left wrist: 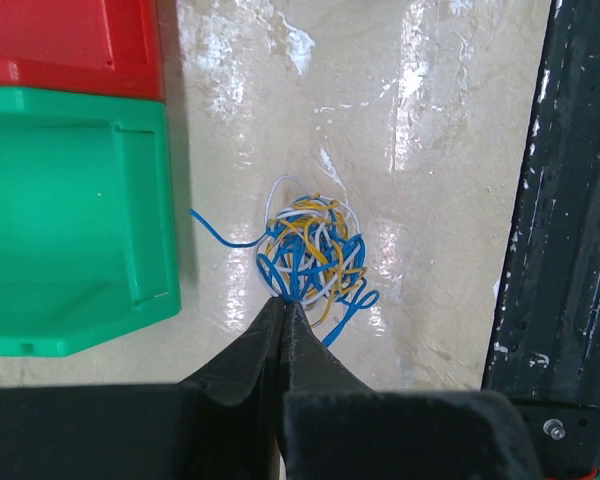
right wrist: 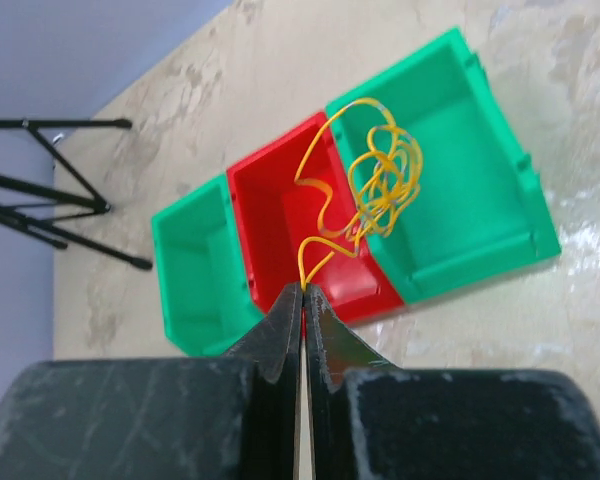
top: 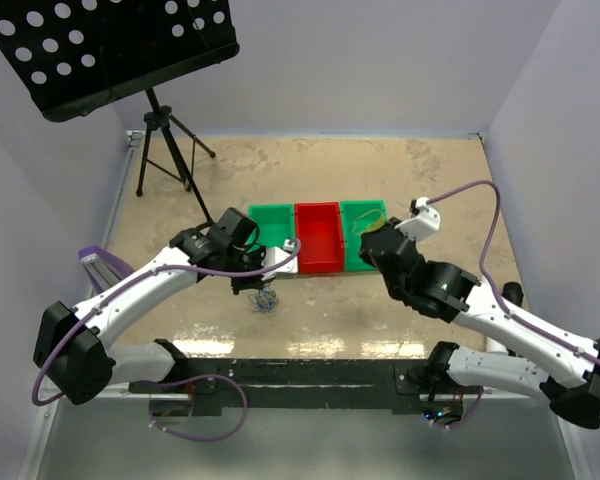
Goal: Untangle the cables
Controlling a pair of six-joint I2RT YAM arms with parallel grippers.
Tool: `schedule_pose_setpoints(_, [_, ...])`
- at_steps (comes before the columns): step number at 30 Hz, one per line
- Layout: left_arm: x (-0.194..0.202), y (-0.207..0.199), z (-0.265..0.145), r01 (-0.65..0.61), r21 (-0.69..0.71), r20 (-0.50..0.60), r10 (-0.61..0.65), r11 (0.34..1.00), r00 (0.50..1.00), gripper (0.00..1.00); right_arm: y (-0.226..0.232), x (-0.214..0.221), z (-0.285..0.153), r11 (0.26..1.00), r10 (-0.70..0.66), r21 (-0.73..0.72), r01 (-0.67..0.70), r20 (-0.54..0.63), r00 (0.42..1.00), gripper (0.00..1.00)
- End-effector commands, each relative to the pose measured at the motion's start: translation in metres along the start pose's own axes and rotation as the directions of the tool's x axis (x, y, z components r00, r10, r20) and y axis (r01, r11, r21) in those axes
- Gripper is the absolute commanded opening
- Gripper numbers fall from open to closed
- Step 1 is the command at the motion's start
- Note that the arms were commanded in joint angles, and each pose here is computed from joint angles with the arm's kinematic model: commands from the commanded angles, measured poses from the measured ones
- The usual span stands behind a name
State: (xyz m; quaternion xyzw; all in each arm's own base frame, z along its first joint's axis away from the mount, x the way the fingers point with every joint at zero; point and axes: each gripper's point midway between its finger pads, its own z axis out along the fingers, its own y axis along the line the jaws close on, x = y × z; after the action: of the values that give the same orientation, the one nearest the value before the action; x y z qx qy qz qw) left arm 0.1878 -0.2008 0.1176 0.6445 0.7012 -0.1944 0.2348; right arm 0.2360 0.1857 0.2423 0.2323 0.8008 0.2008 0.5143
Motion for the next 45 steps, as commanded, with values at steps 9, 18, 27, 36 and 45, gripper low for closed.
schedule_pose_setpoints(9, [-0.026,-0.005,-0.019,-0.019,-0.006,0.107,0.02,1.0,0.994,0.0,0.046,-0.056,0.052,0.995,-0.084,-0.046,0.088,0.077,0.994,0.0])
schedule_pose_setpoints(18, [-0.04,-0.007,-0.031,-0.035,-0.009,0.149,0.036,0.999,0.988,0.0,0.006,-0.038,0.097,0.991,-0.127,0.055,0.125,0.039,0.991,0.0])
schedule_pose_setpoints(27, [-0.062,-0.008,-0.043,-0.03,-0.009,0.213,0.031,1.0,0.977,0.0,-0.022,0.007,0.123,0.983,-0.163,0.074,0.168,-0.066,0.984,0.53])
schedule_pose_setpoints(36, [-0.079,-0.004,-0.053,-0.032,-0.051,0.289,0.045,0.998,0.956,0.0,0.034,0.041,0.049,0.897,-0.217,-0.415,0.154,-0.108,0.97,0.74])
schedule_pose_setpoints(45, [-0.095,-0.005,-0.063,-0.045,-0.04,0.33,0.056,0.998,0.942,0.0,0.061,0.128,-0.01,0.756,-0.276,-0.652,0.05,-0.248,0.929,0.59])
